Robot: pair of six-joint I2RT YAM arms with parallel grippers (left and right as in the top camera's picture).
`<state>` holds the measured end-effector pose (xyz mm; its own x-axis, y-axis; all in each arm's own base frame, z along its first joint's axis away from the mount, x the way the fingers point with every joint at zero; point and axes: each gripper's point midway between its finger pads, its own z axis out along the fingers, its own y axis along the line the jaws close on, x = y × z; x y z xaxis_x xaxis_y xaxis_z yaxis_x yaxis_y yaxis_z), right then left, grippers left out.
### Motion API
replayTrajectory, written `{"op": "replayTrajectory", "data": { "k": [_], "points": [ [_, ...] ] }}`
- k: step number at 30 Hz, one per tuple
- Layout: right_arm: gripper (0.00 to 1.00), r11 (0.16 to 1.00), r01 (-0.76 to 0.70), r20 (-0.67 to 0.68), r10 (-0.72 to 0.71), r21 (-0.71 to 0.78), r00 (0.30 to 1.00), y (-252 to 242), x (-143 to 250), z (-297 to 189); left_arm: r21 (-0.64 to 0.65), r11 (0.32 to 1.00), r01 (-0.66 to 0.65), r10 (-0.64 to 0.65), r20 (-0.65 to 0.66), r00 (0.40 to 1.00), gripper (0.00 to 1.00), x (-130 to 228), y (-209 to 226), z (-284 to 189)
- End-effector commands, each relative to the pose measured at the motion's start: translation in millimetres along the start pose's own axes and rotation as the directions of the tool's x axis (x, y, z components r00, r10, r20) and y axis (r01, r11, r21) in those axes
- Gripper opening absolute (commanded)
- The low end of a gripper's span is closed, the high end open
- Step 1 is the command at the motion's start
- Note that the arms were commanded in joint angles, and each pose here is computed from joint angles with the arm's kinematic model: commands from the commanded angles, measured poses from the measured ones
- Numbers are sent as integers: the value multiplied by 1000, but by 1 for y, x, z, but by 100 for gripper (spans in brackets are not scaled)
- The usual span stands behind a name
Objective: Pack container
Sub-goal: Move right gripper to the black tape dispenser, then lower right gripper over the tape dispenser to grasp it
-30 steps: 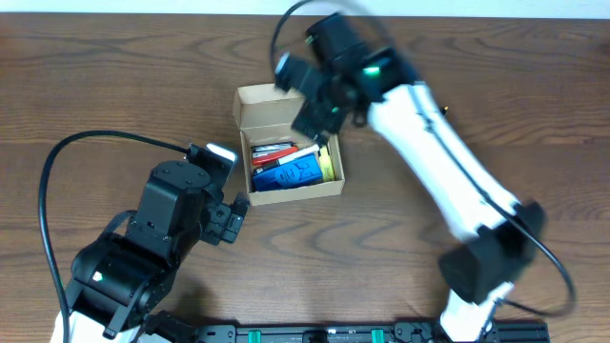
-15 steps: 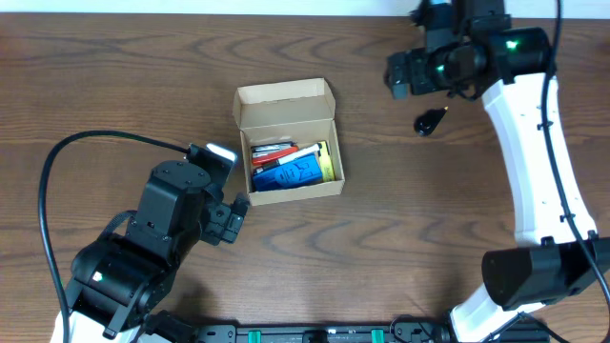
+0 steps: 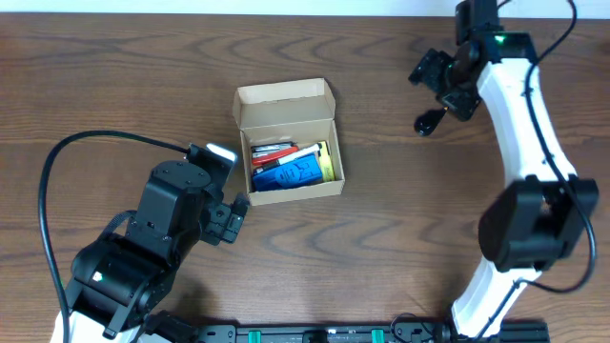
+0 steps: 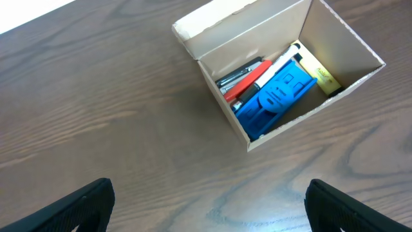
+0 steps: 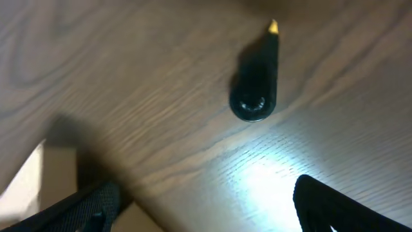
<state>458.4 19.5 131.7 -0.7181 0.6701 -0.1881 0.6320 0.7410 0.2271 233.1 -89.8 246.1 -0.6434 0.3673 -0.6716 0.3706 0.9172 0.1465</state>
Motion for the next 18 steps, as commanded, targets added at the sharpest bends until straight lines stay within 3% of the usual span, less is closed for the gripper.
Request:
{"op": "replayTrajectory", "data": {
  "k": [1, 8, 18],
  "points": [
    [89, 984, -155, -8, 157, 92, 988, -18, -1, 33, 7, 1000, -16, 15, 8, 1000, 95, -3, -1, -3],
    [89, 966, -162, -29, 171, 201, 985, -40, -1, 80, 7, 1000, -16, 15, 8, 1000, 95, -3, -1, -3],
    [84, 971, -125, -31, 134, 202, 990, -49, -13, 114, 7, 1000, -16, 15, 8, 1000, 95, -3, -1, -3]
  ]
}}
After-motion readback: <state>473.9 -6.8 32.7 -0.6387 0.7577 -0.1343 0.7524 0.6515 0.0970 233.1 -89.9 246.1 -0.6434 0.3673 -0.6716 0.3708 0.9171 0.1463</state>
